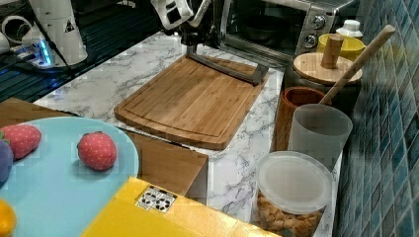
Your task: Close the oven.
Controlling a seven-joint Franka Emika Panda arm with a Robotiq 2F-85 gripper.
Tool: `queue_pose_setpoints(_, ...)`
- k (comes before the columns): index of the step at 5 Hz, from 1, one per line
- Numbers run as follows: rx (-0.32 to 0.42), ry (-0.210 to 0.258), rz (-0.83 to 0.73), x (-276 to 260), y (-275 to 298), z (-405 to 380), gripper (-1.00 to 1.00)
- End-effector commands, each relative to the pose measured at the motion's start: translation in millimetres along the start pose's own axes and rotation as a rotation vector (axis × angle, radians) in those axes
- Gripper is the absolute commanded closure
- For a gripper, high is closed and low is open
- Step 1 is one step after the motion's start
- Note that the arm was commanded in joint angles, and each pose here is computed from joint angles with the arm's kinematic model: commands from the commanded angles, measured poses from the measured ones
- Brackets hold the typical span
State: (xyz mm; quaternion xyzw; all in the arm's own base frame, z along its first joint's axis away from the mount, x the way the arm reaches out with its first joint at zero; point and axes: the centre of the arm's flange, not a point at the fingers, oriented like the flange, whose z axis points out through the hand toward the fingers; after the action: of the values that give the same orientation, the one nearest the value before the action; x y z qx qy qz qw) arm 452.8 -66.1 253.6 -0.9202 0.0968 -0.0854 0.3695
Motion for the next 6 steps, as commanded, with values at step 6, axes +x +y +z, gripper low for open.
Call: queue_pose_setpoints(6,0.139,0.008,0.007,5.5,-20.8,98.0,1.00)
